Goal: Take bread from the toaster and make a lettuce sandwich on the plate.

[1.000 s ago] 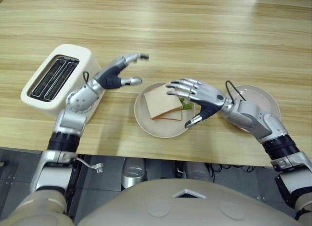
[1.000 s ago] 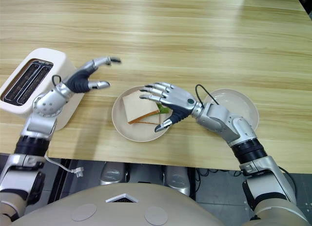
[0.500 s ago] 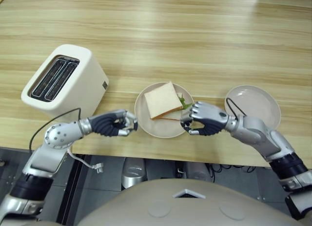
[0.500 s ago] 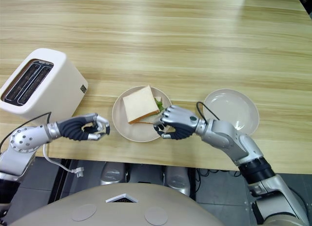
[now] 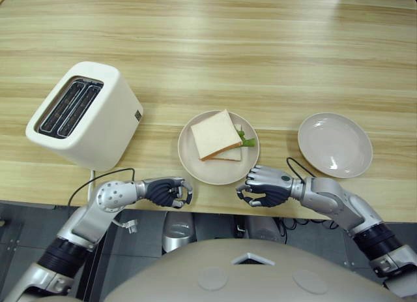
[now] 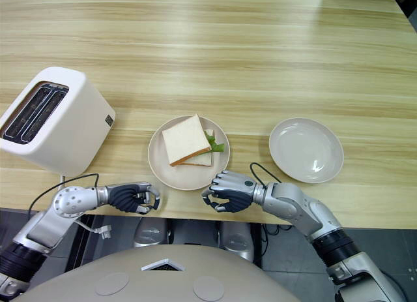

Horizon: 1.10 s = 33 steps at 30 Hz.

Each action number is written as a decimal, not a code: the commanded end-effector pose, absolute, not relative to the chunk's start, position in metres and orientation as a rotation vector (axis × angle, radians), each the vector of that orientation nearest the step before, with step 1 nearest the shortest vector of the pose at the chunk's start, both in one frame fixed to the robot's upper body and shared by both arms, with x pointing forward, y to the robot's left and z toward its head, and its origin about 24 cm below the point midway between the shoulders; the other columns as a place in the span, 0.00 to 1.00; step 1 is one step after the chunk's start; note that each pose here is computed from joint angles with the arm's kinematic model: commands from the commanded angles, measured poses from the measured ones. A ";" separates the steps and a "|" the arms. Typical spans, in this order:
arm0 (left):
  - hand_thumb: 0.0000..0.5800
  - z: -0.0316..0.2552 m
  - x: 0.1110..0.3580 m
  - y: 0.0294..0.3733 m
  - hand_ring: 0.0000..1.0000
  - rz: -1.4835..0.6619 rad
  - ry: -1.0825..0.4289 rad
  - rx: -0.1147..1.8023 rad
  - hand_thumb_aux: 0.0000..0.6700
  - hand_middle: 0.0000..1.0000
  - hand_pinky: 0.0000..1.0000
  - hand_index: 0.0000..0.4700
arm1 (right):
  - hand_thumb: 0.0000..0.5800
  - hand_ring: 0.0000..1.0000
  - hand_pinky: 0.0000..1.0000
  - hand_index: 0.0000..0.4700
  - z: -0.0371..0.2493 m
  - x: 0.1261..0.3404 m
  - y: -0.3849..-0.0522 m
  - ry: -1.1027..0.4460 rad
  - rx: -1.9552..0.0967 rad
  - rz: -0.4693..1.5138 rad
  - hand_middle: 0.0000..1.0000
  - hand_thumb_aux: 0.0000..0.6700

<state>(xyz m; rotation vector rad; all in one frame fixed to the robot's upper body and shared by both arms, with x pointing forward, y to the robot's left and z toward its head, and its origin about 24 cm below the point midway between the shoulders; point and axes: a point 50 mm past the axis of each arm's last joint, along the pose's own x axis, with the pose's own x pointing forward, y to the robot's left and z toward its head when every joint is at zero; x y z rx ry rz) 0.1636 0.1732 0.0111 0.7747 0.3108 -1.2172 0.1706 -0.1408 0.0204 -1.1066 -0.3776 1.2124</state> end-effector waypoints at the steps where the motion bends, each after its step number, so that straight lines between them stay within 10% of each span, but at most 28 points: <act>1: 1.00 -0.001 0.164 0.172 1.00 -1.215 0.348 0.815 1.00 1.00 1.00 0.98 | 1.00 1.00 1.00 0.98 0.011 0.175 -0.140 -0.353 -1.173 1.178 1.00 1.00; 14: 1.00 -0.004 0.198 0.171 1.00 -1.050 0.276 0.880 1.00 1.00 1.00 0.98 | 1.00 1.00 1.00 0.98 -0.011 0.201 -0.132 -0.326 -1.335 1.065 1.00 1.00; 33: 1.00 0.000 0.301 0.202 1.00 -0.704 0.230 1.040 1.00 1.00 1.00 0.98 | 1.00 0.98 0.98 0.98 -0.007 0.303 -0.113 -0.285 -1.428 0.837 0.98 1.00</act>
